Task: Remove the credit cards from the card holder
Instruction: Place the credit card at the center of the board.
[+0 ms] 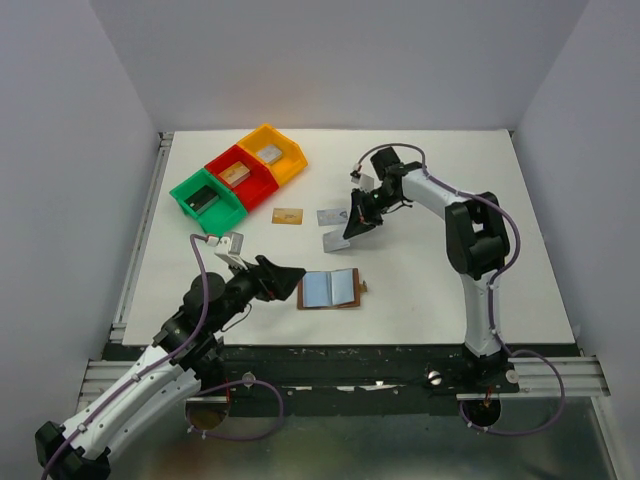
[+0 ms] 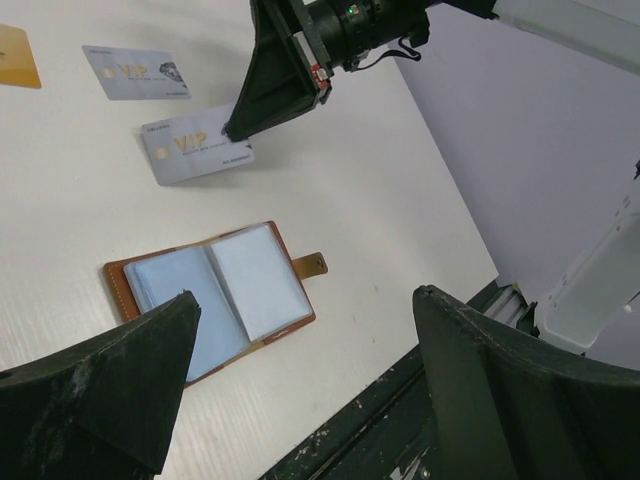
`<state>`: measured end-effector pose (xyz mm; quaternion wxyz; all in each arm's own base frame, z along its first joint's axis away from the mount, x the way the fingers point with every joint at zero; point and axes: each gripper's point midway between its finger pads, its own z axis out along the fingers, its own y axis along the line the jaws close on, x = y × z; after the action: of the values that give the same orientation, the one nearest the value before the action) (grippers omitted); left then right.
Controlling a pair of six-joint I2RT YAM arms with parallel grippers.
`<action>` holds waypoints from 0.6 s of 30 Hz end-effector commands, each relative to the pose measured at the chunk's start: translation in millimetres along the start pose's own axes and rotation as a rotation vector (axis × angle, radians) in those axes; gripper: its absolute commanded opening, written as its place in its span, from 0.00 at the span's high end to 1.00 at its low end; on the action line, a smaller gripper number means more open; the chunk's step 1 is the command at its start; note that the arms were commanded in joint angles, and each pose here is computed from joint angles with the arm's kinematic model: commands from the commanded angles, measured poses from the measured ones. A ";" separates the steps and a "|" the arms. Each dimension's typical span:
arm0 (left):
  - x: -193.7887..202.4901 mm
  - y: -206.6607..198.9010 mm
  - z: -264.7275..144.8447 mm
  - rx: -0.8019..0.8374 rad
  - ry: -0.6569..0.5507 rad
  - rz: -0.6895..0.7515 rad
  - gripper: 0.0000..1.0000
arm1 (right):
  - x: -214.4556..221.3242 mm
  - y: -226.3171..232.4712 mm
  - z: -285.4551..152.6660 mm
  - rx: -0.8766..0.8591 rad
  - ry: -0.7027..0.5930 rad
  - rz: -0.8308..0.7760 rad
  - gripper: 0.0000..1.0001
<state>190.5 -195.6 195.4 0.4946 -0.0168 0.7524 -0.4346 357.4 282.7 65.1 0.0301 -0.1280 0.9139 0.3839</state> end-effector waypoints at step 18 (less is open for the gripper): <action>8.2 -3.6 10.1 0.059 0.012 0.006 0.01 | -17.1 -22.3 18.0 -0.019 0.036 0.061 0.82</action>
<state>192.4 -204.5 190.6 0.4936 -0.0052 0.7444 -0.4497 377.0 287.5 46.0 0.0130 -0.1127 0.9087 0.4016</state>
